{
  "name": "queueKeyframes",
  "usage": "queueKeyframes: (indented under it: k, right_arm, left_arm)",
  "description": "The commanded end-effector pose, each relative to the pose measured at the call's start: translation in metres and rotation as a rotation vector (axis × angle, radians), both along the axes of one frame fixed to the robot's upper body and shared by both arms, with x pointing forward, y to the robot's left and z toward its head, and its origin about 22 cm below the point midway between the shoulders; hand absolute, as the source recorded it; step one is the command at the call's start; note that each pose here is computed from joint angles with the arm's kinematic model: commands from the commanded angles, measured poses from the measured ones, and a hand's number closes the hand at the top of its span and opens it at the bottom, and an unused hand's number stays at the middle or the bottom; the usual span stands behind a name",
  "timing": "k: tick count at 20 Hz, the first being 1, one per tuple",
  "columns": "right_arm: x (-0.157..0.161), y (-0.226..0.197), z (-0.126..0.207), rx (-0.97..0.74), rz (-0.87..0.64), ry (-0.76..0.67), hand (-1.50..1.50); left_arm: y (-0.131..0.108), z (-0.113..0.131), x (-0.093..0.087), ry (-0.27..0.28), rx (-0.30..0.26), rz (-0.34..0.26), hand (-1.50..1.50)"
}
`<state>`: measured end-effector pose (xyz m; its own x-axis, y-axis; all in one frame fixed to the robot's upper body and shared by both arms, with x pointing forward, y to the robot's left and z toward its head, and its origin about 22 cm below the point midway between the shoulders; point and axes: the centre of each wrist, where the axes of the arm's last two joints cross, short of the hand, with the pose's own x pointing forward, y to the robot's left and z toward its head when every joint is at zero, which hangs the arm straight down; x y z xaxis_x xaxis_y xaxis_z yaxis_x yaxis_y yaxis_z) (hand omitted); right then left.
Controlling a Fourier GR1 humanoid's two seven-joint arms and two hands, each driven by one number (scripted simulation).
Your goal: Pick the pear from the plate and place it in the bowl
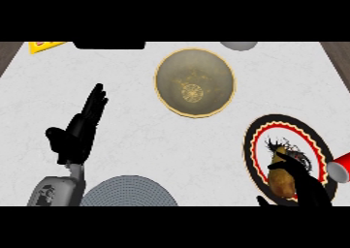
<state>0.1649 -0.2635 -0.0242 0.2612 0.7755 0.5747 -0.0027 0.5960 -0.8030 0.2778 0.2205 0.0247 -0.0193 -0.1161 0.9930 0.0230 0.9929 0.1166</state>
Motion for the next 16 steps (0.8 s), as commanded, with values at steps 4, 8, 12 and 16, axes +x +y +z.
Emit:
queueKeyframes:
  k: [4, 8, 12, 16]
  right_arm:
    - [0.029, 0.106, 0.004, 0.178, 0.040, -0.034, 1.50]
    - [0.051, 0.145, 0.039, 0.322, 0.031, -0.122, 1.50]
    - [0.076, 0.179, 0.067, 0.352, 0.033, -0.282, 1.50]
    - [0.100, 0.207, 0.100, 0.360, 0.031, -0.471, 1.50]
  left_arm:
    - [-0.016, 0.002, 0.002, -0.002, -0.007, -0.040, 0.00]
    - [-0.025, 0.006, 0.006, -0.022, -0.012, -0.092, 0.00]
    - [-0.031, 0.004, 0.009, -0.020, 0.003, -0.132, 0.00]
    - [-0.040, 0.008, 0.010, -0.028, -0.012, -0.146, 0.00]
